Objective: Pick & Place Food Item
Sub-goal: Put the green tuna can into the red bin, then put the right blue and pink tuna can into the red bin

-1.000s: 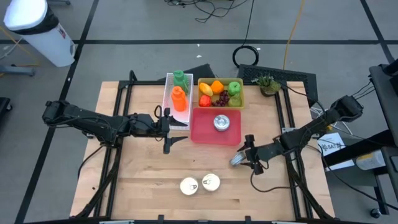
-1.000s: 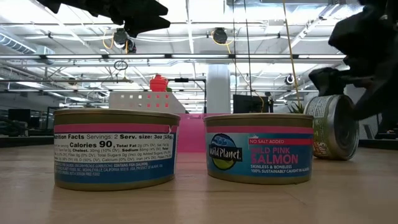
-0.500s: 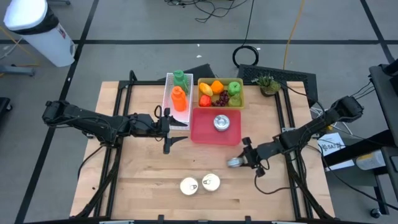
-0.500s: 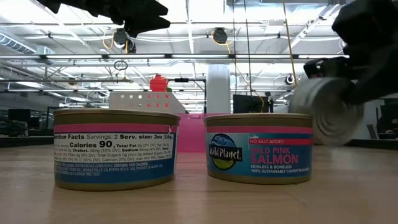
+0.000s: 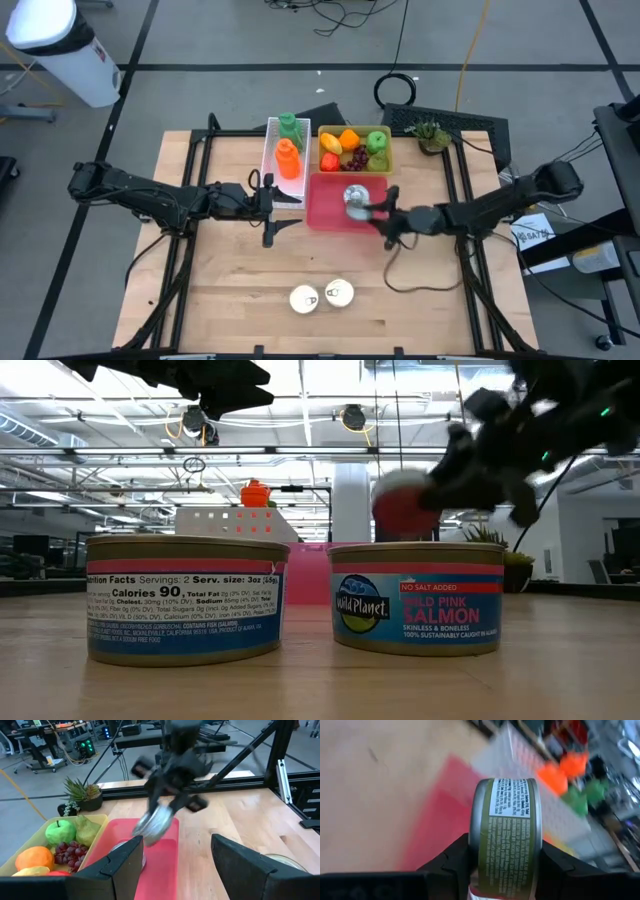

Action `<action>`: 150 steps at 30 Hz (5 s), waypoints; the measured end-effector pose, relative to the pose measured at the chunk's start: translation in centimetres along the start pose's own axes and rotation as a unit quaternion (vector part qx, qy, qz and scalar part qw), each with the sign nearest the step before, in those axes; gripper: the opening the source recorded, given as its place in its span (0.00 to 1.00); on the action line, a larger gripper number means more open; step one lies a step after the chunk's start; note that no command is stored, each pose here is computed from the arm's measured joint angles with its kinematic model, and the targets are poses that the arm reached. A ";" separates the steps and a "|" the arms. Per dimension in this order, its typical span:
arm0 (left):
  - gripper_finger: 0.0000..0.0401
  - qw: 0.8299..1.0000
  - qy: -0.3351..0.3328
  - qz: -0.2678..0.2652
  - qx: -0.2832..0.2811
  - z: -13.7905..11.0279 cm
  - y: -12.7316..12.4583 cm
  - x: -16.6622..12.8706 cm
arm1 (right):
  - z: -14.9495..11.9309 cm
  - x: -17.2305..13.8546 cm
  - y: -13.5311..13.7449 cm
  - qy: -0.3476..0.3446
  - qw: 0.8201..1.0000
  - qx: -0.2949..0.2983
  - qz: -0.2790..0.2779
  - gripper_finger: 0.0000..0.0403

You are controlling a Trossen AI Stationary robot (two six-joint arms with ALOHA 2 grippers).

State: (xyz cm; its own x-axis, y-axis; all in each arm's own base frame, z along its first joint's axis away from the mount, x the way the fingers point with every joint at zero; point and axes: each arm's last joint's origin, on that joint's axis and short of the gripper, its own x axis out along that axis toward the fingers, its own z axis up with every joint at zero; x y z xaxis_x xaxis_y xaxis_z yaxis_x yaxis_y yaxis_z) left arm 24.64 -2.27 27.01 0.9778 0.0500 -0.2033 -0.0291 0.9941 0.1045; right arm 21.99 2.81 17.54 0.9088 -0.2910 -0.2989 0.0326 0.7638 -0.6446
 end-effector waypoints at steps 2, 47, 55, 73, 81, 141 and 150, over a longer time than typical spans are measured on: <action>0.61 1.000 0.000 0.000 0.000 0.0 0.0 0.0 | -1.2 1.1 -0.3 0.035 0.999 -0.026 -0.009 0.34; 0.61 1.000 0.000 0.000 0.000 0.0 0.0 0.0 | -4.3 4.5 -1.5 0.065 0.994 0.071 -0.050 0.79; 0.61 1.000 0.000 0.000 0.000 0.0 0.0 0.0 | -4.6 4.5 -1.6 0.075 0.991 0.098 -0.052 0.79; 0.61 1.000 0.000 0.000 0.000 0.0 0.0 0.0 | -5.0 4.1 -2.3 0.062 0.969 0.239 0.012 0.79; 0.61 1.000 0.000 0.000 0.000 0.0 0.0 0.0 | -3.9 3.3 -3.3 0.021 0.958 0.286 0.005 0.79; 0.61 1.000 0.000 0.000 0.000 0.0 0.0 0.0 | 6.3 -3.3 6.7 -0.101 0.909 0.376 0.149 0.80; 0.61 1.000 0.001 0.000 0.000 0.0 0.0 0.0 | 9.9 0.1 13.1 0.001 0.946 0.243 0.213 0.59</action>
State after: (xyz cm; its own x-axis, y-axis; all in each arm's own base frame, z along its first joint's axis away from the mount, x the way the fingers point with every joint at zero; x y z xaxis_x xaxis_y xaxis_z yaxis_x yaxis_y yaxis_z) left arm 24.64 -2.28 26.99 0.9776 0.0493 -0.2048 -0.0282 0.9941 0.1046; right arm 26.62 18.47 16.06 0.8822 0.1019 -0.4598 -0.1484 0.9867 -0.0659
